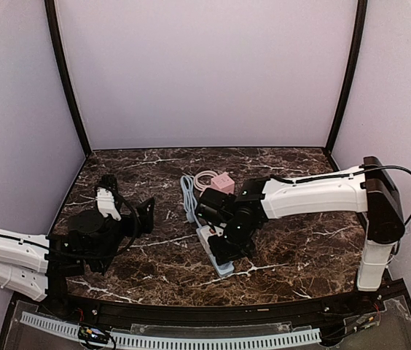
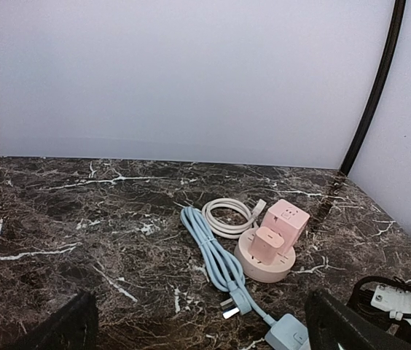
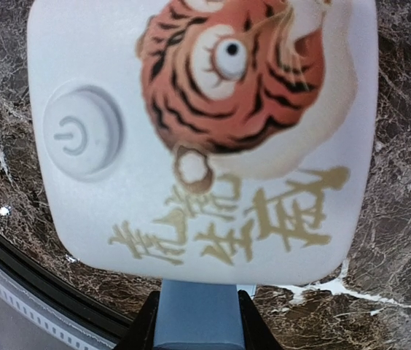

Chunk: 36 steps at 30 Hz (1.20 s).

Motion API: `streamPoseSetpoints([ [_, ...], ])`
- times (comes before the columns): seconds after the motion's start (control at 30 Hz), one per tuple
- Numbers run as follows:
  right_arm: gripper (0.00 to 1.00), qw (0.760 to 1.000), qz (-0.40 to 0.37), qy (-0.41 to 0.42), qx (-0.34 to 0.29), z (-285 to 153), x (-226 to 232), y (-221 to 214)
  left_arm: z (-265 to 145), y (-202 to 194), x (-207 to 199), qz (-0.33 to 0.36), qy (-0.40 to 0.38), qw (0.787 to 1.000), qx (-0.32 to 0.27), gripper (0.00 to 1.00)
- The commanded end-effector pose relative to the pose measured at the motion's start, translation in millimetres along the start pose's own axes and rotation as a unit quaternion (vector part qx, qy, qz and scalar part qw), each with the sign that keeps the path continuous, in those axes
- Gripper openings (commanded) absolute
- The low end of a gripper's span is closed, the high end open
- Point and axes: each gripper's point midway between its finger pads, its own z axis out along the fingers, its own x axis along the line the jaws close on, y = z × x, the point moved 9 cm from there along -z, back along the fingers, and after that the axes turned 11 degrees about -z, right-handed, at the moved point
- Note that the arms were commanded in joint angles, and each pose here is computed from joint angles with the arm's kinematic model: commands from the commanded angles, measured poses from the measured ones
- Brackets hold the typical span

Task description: Insert the plug

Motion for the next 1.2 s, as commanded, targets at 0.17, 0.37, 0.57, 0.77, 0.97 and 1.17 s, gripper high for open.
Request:
streamPoseSetpoints([
  [0.17,0.0,0.996,-0.001,-0.076,0.056,29,-5,-11,-1,2,5,-0.001,0.007,1.0,-0.009,0.99],
  [0.37,0.0,0.993,0.006,-0.095,0.063,39,-5,-11,-1,2,5,0.005,0.011,1.0,-0.011,0.99],
  [0.57,0.0,0.991,0.004,-0.11,0.071,52,-4,-10,-1,1,5,0.008,0.012,1.0,-0.011,0.99],
  [0.77,0.0,0.989,-0.012,-0.12,0.083,63,-4,-9,-1,2,6,0.009,0.013,1.0,-0.012,0.99],
  [0.97,0.0,0.989,-0.007,-0.125,0.083,65,-6,-11,-1,2,5,0.01,0.012,1.0,-0.013,0.99],
  [1.17,0.0,0.991,-0.003,-0.122,0.062,54,-3,-8,-1,2,6,0.011,0.013,1.0,-0.013,0.99],
])
